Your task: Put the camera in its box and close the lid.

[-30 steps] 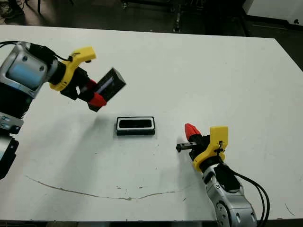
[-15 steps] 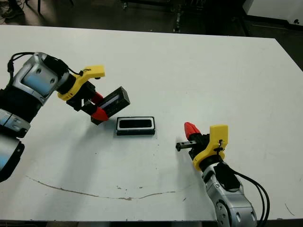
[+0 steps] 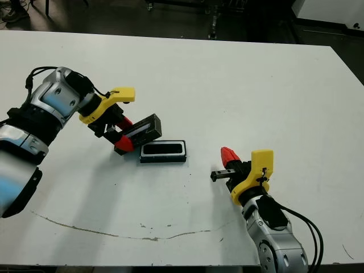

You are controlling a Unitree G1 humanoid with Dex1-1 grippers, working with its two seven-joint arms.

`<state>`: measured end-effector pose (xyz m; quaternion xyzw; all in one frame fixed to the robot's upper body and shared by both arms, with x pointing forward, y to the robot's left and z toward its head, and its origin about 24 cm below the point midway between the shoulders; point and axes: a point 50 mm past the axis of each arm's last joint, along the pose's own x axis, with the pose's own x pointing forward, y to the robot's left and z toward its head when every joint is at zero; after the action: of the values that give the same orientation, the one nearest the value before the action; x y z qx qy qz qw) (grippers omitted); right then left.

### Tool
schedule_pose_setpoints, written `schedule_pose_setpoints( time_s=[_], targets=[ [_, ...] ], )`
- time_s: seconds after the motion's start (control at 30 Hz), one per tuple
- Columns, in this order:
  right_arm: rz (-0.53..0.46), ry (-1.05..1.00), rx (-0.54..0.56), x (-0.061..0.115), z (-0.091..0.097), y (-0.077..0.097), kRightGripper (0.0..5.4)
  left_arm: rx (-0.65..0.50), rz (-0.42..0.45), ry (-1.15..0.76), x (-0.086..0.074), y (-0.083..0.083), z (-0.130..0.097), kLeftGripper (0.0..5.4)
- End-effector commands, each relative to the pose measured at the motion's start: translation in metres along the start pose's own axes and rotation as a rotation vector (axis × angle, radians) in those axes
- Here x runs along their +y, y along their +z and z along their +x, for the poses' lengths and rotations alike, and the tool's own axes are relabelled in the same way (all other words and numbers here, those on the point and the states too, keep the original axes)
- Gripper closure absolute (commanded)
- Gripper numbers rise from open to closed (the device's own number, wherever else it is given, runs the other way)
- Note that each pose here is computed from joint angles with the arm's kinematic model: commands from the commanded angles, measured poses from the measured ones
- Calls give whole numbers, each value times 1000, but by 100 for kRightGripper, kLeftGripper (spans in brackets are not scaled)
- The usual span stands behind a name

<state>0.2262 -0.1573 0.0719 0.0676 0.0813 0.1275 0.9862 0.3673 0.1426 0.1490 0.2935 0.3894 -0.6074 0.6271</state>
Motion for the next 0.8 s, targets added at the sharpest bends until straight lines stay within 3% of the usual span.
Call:
schedule_pose_setpoints(
  time_s=[0.03, 0.5, 0.63, 0.8],
  targets=[
    [2, -12, 10, -2, -1, -1, 540, 20, -16, -39, -1, -3, 4, 223],
    [1, -12, 10, 0, -2, -3, 540, 30, -116, -101, -8, -4, 14, 223],
    [1, -16, 18, 0, -2, -3, 540, 25, -196, -128, -12, -5, 17, 223],
    [1, -13, 18, 0, -2, -2, 540, 49, -234, -118, -20, -1, 17, 223]
  ],
)
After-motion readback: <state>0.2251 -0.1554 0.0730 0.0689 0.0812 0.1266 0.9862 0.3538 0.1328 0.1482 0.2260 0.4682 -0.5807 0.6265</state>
